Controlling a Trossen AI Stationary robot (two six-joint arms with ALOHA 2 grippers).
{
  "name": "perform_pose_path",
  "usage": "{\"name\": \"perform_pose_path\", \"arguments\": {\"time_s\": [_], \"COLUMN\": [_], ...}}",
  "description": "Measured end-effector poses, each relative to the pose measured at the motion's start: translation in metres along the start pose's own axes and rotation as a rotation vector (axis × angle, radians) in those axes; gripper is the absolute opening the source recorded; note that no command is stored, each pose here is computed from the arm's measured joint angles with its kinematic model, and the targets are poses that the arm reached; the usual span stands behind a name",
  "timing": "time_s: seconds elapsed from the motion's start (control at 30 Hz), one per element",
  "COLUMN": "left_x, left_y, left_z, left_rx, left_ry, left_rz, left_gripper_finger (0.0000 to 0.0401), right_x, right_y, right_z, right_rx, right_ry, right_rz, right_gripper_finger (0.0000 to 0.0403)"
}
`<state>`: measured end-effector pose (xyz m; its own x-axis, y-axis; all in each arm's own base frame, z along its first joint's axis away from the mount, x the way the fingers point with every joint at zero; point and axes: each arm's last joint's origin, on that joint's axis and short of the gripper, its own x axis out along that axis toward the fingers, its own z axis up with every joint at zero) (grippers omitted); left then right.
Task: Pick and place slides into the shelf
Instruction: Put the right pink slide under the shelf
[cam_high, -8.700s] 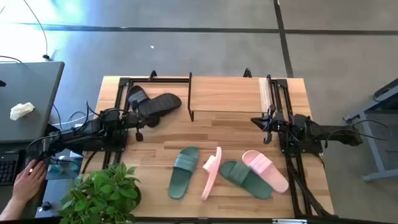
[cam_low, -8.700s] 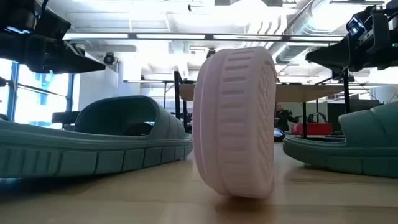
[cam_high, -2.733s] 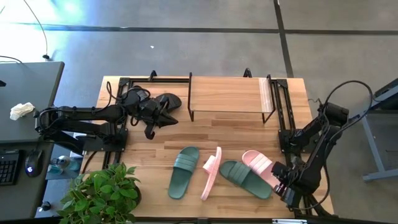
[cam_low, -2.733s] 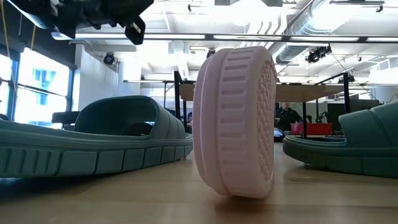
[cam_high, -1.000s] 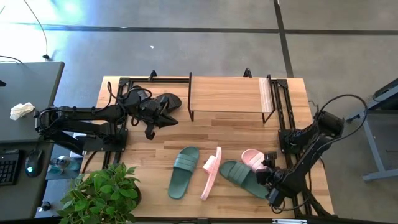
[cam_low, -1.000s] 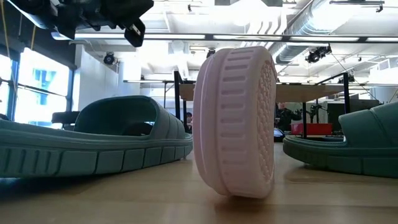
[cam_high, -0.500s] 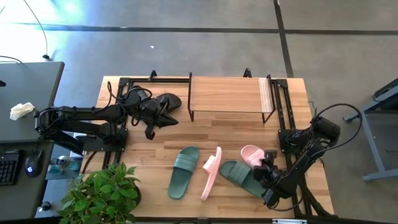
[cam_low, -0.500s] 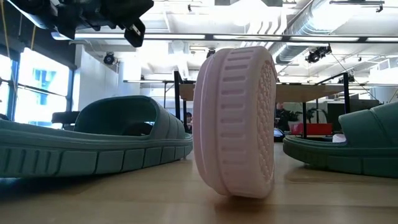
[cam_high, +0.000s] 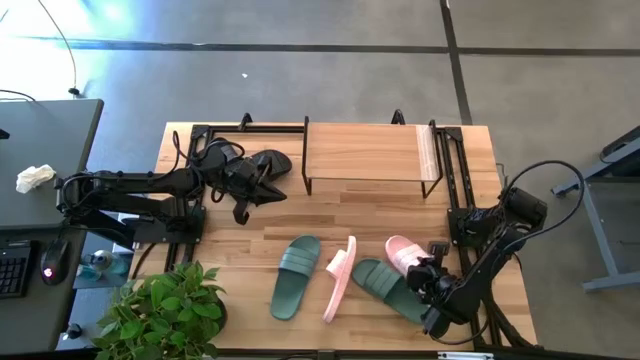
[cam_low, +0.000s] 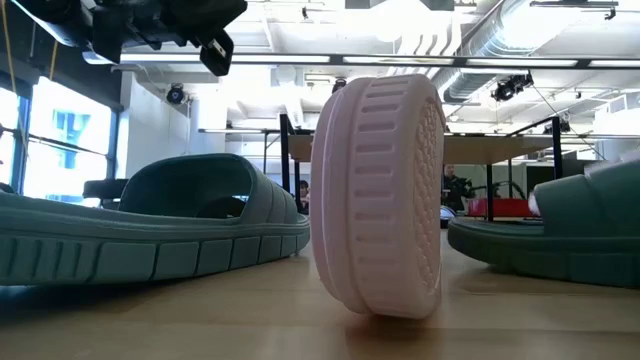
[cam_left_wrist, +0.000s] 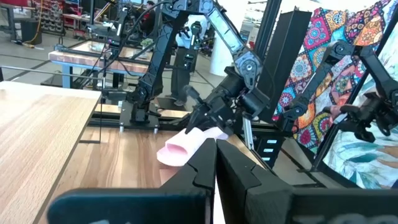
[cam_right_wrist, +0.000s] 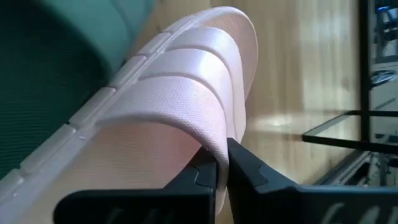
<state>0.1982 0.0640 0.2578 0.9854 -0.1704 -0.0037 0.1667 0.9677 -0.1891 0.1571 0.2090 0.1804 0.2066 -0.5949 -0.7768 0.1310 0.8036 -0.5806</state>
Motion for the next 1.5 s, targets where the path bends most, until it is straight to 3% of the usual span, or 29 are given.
{"name": "perform_pose_path", "arguments": {"time_s": [0.17, 0.37, 0.7, 1.0, 1.2, 1.5], "left_x": [0.000, 0.000, 0.000, 0.000, 0.000, 0.000], "left_y": [0.000, 0.000, 0.000, 0.000, 0.000, 0.000], "left_z": [0.000, 0.000, 0.000, -0.002, -0.002, -0.002], "left_rx": [0.000, 0.000, 0.001, -0.005, -0.006, -0.006], "left_ry": [0.000, 0.000, 0.001, 0.014, 0.016, 0.016], "left_rz": [0.000, 0.000, 0.000, 0.003, 0.003, 0.003], "left_gripper_finger": [0.0001, 0.0001, 0.0001, 0.0001, 0.0001, 0.0001], "right_x": [-0.014, -0.010, 0.045, 0.132, 0.154, 0.174], "right_y": [-0.017, -0.033, -0.074, -0.096, -0.115, -0.126], "right_z": [0.009, 0.033, 0.075, 0.072, 0.059, 0.060], "right_rx": [0.042, 0.147, 0.231, 0.352, 0.305, 0.260], "right_ry": [0.046, 0.021, 0.079, 0.190, 0.288, 0.289], "right_rz": [-0.094, -0.101, -0.283, -0.285, -0.376, -0.376], "right_gripper_finger": [0.0001, 0.0001, 0.0000, 0.0000, 0.0000, 0.0000]}}
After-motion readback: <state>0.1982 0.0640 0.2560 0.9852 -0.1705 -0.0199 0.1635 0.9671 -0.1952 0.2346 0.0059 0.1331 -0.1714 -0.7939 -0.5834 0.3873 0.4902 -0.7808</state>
